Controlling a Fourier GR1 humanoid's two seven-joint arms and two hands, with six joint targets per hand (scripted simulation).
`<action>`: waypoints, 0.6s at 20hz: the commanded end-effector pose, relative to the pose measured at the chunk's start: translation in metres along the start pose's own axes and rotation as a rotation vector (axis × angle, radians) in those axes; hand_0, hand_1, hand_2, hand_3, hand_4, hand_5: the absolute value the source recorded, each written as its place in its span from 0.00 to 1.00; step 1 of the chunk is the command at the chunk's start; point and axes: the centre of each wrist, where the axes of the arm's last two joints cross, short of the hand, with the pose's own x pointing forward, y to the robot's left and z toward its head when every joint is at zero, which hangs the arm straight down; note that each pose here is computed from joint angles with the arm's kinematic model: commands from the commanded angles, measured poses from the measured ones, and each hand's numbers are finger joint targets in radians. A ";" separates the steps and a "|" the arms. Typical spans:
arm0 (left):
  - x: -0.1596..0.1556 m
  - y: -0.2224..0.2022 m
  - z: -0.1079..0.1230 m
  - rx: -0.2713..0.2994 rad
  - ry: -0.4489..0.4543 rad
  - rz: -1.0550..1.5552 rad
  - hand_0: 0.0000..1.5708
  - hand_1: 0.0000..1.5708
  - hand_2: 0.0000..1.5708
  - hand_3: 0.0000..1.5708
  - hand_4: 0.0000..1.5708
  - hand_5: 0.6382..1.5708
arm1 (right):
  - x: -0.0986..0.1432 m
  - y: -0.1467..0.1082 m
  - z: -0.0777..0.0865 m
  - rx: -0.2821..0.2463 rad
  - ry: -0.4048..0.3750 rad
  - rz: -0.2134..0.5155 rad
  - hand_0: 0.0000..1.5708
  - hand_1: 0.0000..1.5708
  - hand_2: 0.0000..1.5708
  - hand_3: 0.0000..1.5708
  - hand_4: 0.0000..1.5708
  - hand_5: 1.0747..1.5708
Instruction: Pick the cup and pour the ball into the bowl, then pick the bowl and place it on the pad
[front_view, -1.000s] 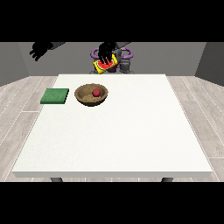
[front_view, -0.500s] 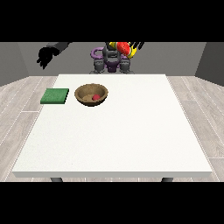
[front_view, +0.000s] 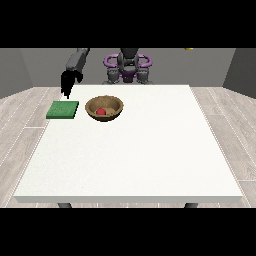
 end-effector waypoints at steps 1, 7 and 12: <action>0.019 0.056 0.000 -0.063 -0.077 0.125 0.00 0.00 0.00 0.00 0.67 0.99 | -0.008 0.003 -0.005 -0.040 -0.021 -0.033 0.00 0.00 0.00 0.00 0.47 0.99; 0.002 0.099 0.018 -0.071 -0.042 0.138 0.00 0.00 0.00 0.00 0.65 0.99 | -0.056 0.029 0.008 -0.005 0.032 -0.062 0.00 0.00 0.00 0.00 0.45 0.99; 0.000 0.122 0.032 -0.025 -0.034 0.151 0.00 0.00 0.00 0.00 0.64 0.97 | -0.044 0.031 -0.018 0.017 0.008 -0.079 0.00 0.00 0.00 0.00 0.37 0.97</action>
